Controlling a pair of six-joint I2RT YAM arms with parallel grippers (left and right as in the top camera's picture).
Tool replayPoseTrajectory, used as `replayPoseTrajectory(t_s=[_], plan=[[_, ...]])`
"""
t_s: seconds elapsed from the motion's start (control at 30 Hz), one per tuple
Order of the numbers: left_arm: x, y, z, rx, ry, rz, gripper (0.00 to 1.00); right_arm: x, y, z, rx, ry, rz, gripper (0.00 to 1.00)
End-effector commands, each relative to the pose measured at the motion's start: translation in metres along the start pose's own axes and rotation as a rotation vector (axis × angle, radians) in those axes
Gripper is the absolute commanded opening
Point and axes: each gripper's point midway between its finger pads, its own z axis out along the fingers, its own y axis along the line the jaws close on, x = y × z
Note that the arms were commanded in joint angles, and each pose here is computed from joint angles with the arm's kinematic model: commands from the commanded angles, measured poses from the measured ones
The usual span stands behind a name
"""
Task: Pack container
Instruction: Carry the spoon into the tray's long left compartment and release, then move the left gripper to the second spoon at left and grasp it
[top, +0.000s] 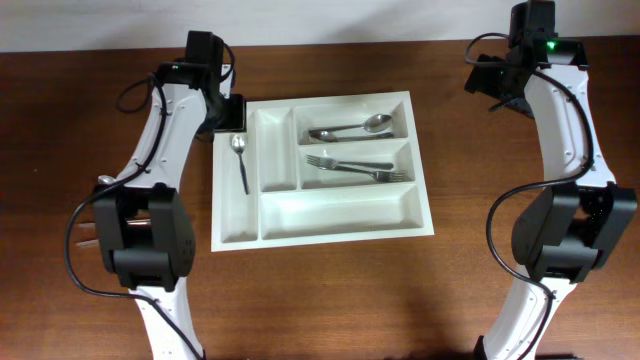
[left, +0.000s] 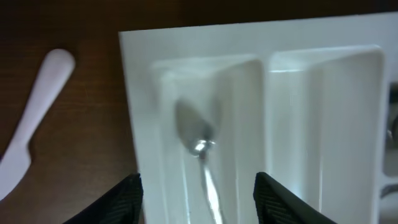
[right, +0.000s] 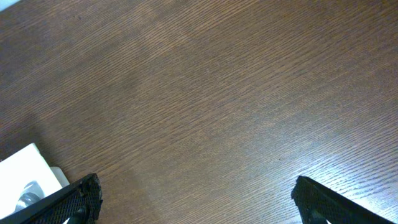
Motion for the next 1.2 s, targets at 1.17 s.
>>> replayPoseTrajectory(t_s=[1.17], plan=[[0.126,0.266,0.037,-0.462,0.108,-0.969,0.64,0.002,0.0,0.005,0.011,0.006,0.008,0.99]])
